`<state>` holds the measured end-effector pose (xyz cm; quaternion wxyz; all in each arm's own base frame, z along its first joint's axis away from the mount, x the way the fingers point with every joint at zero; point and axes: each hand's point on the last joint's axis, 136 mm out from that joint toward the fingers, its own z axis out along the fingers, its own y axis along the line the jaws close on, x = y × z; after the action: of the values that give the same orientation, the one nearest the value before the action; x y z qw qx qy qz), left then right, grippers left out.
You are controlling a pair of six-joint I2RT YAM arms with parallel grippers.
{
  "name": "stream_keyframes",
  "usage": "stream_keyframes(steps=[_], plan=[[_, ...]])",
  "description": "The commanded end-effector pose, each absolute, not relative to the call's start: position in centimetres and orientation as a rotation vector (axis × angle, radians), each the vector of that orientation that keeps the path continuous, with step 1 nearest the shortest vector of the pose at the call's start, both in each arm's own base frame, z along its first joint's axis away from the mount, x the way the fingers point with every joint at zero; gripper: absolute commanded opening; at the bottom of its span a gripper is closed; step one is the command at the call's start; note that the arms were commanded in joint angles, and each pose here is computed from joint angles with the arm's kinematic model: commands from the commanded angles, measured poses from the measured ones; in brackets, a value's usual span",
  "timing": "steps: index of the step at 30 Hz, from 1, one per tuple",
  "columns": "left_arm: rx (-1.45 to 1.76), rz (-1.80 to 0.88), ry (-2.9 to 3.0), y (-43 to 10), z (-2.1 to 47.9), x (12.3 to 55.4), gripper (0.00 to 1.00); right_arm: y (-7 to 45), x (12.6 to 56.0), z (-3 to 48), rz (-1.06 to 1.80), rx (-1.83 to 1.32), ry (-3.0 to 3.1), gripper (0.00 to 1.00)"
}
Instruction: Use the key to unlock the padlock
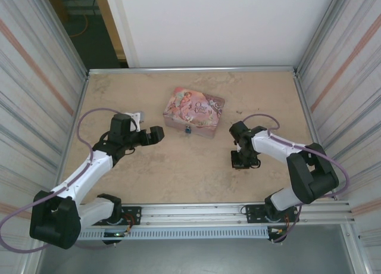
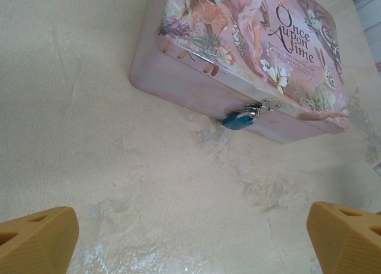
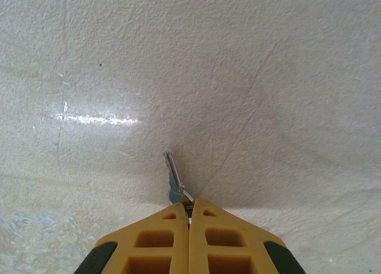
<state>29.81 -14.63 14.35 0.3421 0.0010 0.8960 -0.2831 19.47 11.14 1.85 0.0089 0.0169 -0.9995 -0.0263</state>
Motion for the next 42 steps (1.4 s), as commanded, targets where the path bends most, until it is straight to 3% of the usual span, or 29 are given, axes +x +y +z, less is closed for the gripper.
stream_keyframes(steps=[1, 5, 11, 19, 30, 42], plan=[[0.013, -0.731, 2.293, -14.5, 15.8, 29.8, 0.99, 11.4, 19.4, 2.4, -0.133, 0.012, -3.143, 0.0], [-0.014, -0.796, 2.264, -14.6, 16.8, 29.5, 0.99, 12.4, 20.6, 3.7, -0.249, 0.027, -3.223, 0.0], [0.012, -0.974, 2.141, -16.0, 20.5, 28.8, 0.97, 16.1, 23.6, 8.4, -0.696, 0.123, -3.415, 0.0], [0.269, -1.215, 1.968, -20.4, 26.5, 26.7, 0.79, 22.3, 26.4, 17.6, -1.326, 0.496, -3.577, 0.0], [0.487, -1.276, 1.974, -26.2, 27.2, 26.1, 0.56, 27.2, 25.2, 22.6, -1.561, 0.943, -3.539, 0.0], [0.585, -1.321, 2.013, -30.1, 25.8, 26.0, 0.46, 29.0, 24.4, 23.5, -1.654, 1.052, -3.457, 0.0]])
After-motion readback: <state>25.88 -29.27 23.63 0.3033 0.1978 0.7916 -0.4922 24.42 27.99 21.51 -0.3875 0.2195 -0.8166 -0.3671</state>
